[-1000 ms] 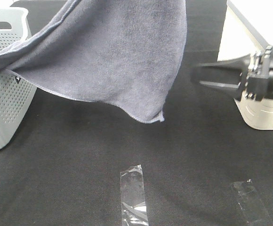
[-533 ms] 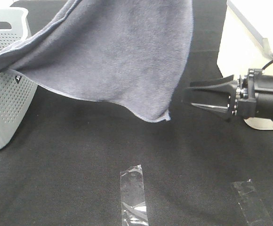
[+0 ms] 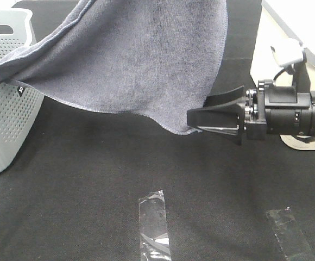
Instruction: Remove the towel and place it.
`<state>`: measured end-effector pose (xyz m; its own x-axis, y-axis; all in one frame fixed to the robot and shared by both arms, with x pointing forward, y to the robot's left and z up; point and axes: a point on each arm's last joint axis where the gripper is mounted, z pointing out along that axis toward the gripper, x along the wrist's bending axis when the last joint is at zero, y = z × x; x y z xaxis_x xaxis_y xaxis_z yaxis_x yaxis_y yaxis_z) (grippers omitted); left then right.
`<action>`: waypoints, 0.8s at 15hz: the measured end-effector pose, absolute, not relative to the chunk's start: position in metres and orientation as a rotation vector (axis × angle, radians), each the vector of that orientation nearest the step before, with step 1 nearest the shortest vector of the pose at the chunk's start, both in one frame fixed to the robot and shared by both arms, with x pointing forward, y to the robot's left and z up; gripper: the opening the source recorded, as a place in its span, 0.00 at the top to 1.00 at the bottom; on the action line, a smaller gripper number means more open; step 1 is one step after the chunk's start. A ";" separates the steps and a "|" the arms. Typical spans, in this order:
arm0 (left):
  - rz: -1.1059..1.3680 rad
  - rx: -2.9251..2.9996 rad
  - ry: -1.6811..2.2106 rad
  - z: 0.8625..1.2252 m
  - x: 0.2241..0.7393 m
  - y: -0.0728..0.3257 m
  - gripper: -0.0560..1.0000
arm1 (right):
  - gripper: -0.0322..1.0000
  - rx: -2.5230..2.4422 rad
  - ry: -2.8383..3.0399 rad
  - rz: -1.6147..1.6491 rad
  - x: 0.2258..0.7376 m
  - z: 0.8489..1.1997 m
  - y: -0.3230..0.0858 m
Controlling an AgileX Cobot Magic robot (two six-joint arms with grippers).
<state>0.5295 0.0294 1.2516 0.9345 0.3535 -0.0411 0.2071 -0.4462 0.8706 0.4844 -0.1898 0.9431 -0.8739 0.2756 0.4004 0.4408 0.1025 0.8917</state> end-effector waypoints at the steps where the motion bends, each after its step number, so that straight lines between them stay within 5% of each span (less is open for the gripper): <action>1: 0.184 2.040 0.402 1.252 0.530 0.029 0.95 | 0.30 -0.740 -2.222 -1.885 0.486 0.944 -0.190; 12: 0.235 1.970 0.414 1.258 0.535 0.028 0.95 | 0.77 -0.725 -2.179 -1.902 0.484 0.947 -0.189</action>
<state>0.5347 0.0279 1.2580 0.9205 0.3902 -0.0215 0.1822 -0.3798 0.9069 0.4845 -0.1888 0.9469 -0.8699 0.2514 0.4244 0.4544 0.0739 0.8877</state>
